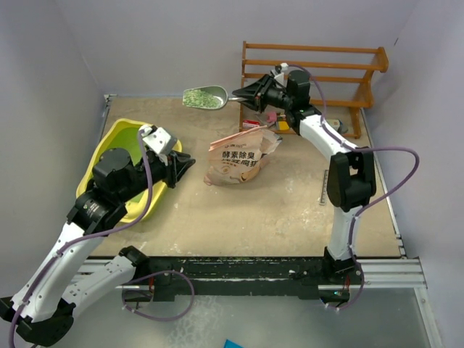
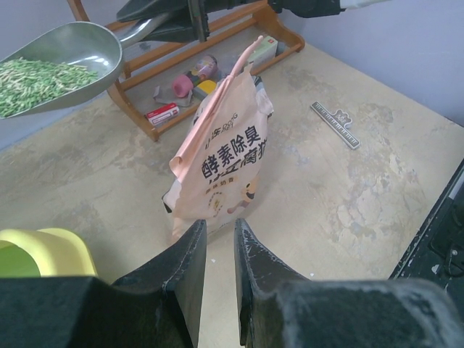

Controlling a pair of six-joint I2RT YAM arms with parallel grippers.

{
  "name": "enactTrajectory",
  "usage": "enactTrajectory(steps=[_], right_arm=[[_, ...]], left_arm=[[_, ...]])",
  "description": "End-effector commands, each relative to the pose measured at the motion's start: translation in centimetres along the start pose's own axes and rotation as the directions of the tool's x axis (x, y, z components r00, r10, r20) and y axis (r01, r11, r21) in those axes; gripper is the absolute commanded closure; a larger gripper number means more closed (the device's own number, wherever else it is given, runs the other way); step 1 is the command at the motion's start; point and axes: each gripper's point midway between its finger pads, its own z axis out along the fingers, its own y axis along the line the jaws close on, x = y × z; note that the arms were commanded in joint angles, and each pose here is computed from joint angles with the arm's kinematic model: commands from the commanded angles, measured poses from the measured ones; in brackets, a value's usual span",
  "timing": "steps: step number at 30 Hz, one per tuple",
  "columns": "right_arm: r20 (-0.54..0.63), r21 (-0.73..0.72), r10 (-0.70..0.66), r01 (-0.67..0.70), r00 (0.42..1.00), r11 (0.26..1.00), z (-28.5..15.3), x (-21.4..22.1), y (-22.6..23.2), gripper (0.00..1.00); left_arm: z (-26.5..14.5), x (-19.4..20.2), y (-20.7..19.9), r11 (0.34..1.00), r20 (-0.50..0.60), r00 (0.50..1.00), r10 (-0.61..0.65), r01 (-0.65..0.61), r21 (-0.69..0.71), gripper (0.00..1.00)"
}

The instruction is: Fill the litter box with clean litter

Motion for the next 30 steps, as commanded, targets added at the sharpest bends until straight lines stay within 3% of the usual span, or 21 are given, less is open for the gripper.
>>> enactTrajectory(steps=[1,18,30], right_arm=[[-0.028,-0.099,-0.102,0.099,0.994,0.990,1.6,1.8,5.1,1.00],[-0.199,-0.106,-0.164,0.145,0.966,0.984,9.9,9.3,5.2,1.00],[-0.325,-0.117,-0.266,0.240,0.907,0.964,13.5,15.9,4.4,1.00]], left_arm=[[-0.5,-2.5,-0.1,1.000,0.069,0.997,0.021,-0.021,0.003,0.75],[-1.5,-2.4,-0.5,1.000,0.082,0.997,0.017,-0.018,0.007,0.75],[-2.5,-2.4,-0.6,1.000,0.092,0.996,0.015,-0.015,0.002,0.75]])
